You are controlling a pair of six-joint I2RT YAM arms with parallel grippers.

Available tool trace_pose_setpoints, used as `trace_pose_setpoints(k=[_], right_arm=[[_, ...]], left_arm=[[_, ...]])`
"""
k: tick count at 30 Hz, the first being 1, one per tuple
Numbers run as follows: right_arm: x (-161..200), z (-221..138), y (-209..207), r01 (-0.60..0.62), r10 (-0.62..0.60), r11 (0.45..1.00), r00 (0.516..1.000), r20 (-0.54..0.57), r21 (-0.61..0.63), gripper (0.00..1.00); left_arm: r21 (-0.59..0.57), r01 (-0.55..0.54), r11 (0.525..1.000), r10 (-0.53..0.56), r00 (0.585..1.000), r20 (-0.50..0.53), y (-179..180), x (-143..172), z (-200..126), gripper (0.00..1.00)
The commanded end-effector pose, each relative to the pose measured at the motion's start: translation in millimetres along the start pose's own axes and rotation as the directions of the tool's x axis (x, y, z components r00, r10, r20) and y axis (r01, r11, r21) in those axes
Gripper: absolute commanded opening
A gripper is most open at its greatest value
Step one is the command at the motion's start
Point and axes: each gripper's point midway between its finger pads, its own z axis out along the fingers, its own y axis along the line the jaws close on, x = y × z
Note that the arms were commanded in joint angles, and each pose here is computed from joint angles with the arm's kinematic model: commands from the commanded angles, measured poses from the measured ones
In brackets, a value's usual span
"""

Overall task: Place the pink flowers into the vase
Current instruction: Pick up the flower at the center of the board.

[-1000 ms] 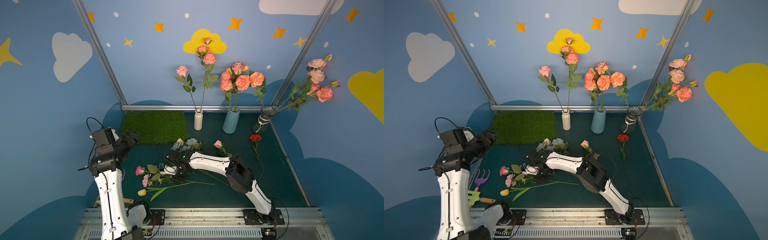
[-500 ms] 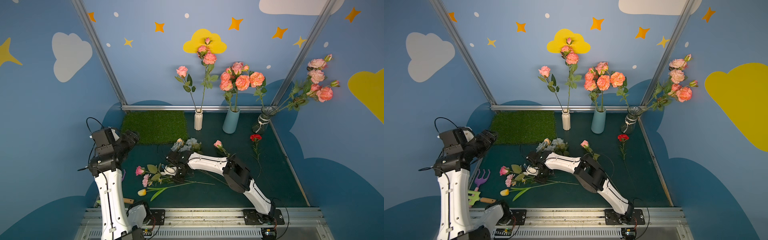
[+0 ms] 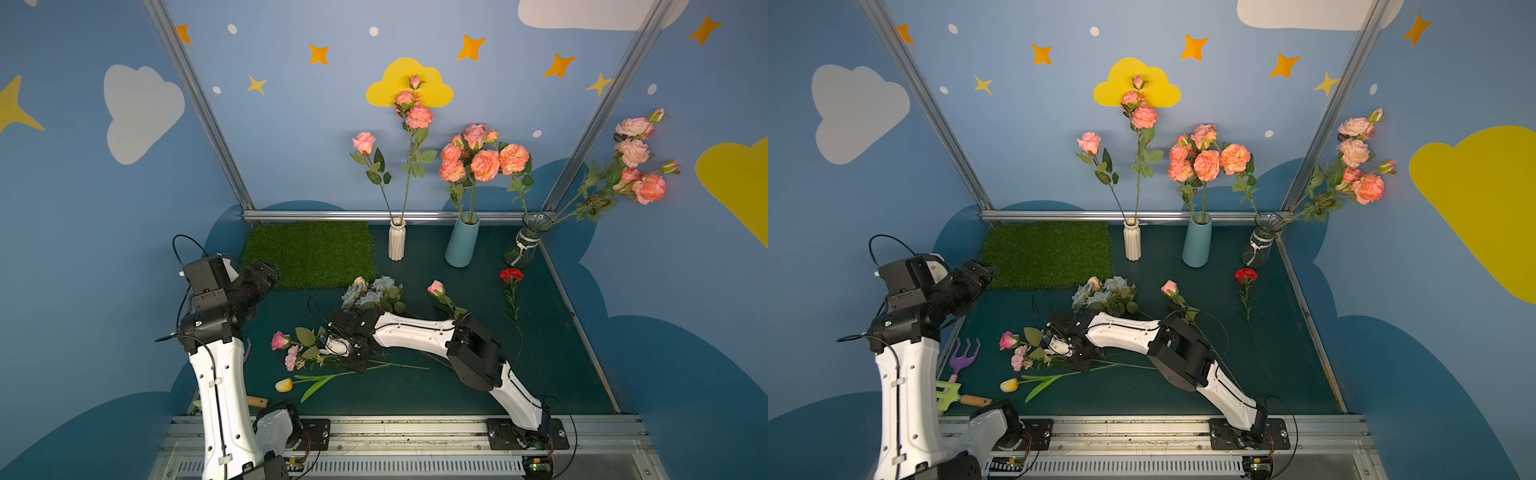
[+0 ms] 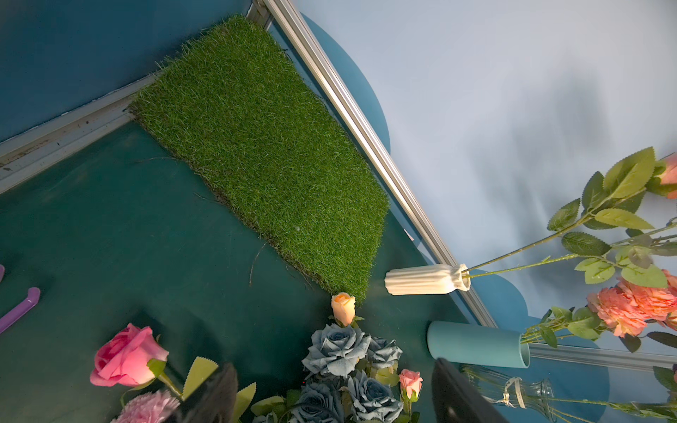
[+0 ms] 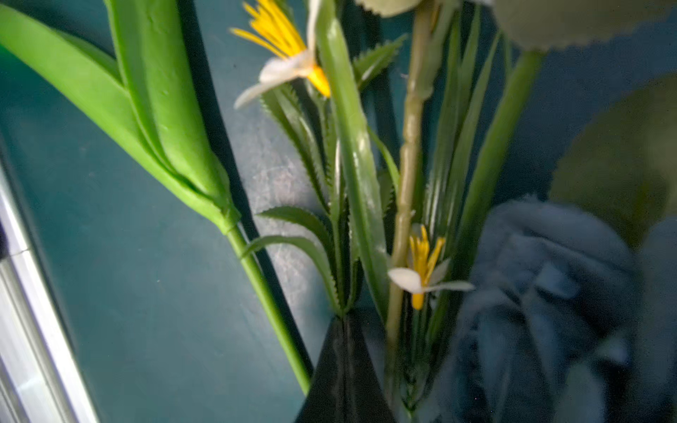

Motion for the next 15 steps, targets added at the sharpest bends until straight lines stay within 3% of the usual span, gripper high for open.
trace_pose_setpoints(k=[1, 15], right_arm=[[20.1, 20.0, 0.6, 0.019, -0.016, 0.999, 0.998, -0.063, 0.050, 0.00], [-12.5, -55.6, -14.2, 0.074, -0.101, 0.973, 0.988, 0.116, 0.219, 0.00]], left_arm=[[0.034, -0.009, 0.999, 0.008, 1.000, 0.027, -8.8, -5.0, -7.2, 0.83], [0.036, -0.001, 0.999, -0.001, 0.999, 0.042, -9.9, -5.7, -12.8, 0.83]])
